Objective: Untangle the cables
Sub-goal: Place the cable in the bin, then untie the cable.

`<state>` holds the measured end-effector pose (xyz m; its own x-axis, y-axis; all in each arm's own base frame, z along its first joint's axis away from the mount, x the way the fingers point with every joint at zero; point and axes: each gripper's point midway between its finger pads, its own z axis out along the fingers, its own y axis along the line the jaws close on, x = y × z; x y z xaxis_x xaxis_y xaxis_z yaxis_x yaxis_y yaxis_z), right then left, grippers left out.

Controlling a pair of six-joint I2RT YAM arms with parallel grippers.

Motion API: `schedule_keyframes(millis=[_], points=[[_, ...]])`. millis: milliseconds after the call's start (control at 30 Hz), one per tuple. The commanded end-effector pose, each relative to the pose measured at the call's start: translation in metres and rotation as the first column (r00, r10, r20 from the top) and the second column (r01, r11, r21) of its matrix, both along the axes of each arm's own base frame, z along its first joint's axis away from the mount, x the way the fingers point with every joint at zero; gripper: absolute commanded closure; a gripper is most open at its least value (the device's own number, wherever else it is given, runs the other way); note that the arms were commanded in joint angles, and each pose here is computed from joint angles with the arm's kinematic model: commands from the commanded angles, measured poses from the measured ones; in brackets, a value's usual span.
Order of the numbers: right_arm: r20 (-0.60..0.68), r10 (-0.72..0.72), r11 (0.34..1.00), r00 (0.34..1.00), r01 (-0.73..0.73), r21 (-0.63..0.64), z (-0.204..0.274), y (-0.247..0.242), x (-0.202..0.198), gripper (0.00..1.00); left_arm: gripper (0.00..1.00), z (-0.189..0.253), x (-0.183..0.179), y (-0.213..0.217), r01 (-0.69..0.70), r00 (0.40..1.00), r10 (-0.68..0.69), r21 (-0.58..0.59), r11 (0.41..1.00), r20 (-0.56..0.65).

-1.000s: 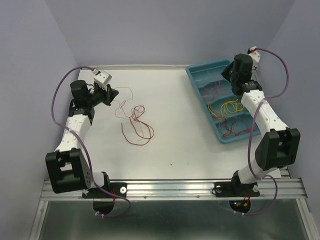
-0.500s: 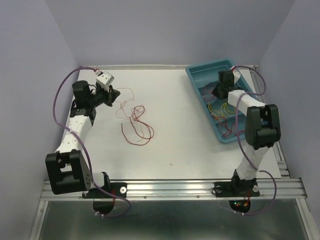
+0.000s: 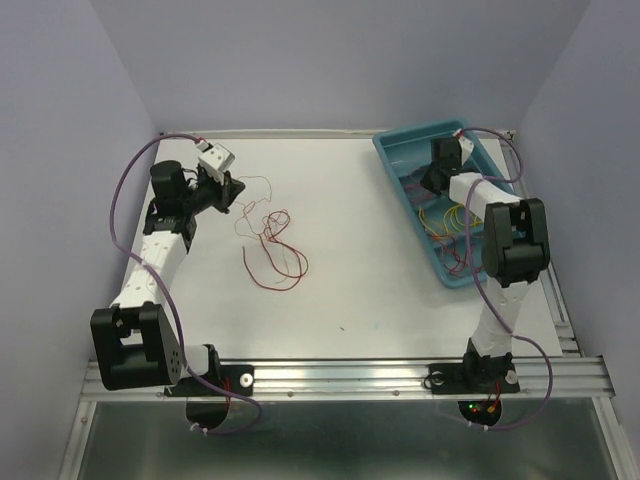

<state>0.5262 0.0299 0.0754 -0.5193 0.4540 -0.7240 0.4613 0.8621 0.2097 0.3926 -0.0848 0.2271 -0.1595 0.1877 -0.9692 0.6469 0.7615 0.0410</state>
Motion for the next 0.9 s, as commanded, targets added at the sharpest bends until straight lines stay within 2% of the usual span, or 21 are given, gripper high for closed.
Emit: schedule_keyframes(millis=[0,100,167,300,333,400,467,533,567,600,700,833,867], points=[[0.160,-0.014,1.000,0.987,0.016,-0.017,0.088,-0.005,0.015,0.76,1.00,0.015,-0.006,-0.005,0.021,0.998,-0.022,0.015,1.000,0.059],[0.186,-0.027,0.999,0.982,0.034,-0.033,0.110,-0.009,0.011,0.56,1.00,0.016,-0.009,-0.011,0.040,0.997,-0.042,0.022,0.999,0.059],[0.201,-0.040,0.998,0.979,0.050,-0.046,0.125,-0.011,0.002,0.52,1.00,0.018,-0.010,-0.014,0.052,0.997,-0.053,0.030,0.998,0.064],[0.230,-0.005,0.998,0.973,0.021,-0.066,0.150,-0.004,-0.018,0.38,1.00,0.022,-0.016,-0.024,0.096,0.992,-0.100,0.046,0.994,0.075],[0.226,0.032,0.996,0.973,-0.013,-0.085,0.153,0.002,-0.023,0.31,1.00,0.023,-0.019,-0.025,0.107,0.991,-0.110,0.050,0.993,0.075],[0.234,0.175,0.982,0.956,-0.153,-0.110,0.165,0.031,-0.038,0.24,1.00,0.032,-0.020,-0.026,0.114,0.989,-0.119,0.057,0.992,0.090],[0.286,0.335,0.942,0.898,-0.317,-0.107,0.182,0.080,-0.050,0.20,1.00,0.041,-0.023,-0.027,0.127,0.986,-0.133,0.066,0.990,0.102],[0.301,0.494,0.869,0.816,-0.475,-0.138,0.180,0.124,-0.062,0.20,1.00,0.049,-0.027,-0.027,0.133,0.984,-0.140,0.067,0.989,0.108],[0.319,0.596,0.798,0.737,-0.590,-0.125,0.180,0.164,-0.078,0.20,1.00,0.054,-0.027,-0.028,0.134,0.983,-0.141,0.069,0.989,0.120],[0.327,0.648,0.754,0.688,-0.642,-0.142,0.178,0.183,-0.086,0.19,1.00,0.057,-0.029,-0.028,0.138,0.982,-0.146,0.073,0.988,0.120],[0.401,0.749,0.618,0.528,-0.774,-0.135,0.173,0.244,-0.114,0.19,1.00,0.073,-0.033,-0.028,0.144,0.976,-0.155,0.085,0.986,0.150],[0.468,0.838,0.403,0.281,-0.897,-0.182,0.163,0.316,-0.151,0.18,1.00,0.099,-0.048,-0.040,0.191,0.964,-0.204,0.085,0.978,0.170],[0.477,0.854,0.331,0.209,-0.925,-0.188,0.160,0.338,-0.168,0.16,1.00,0.112,-0.051,-0.041,0.196,0.958,-0.210,0.089,0.977,0.195]])
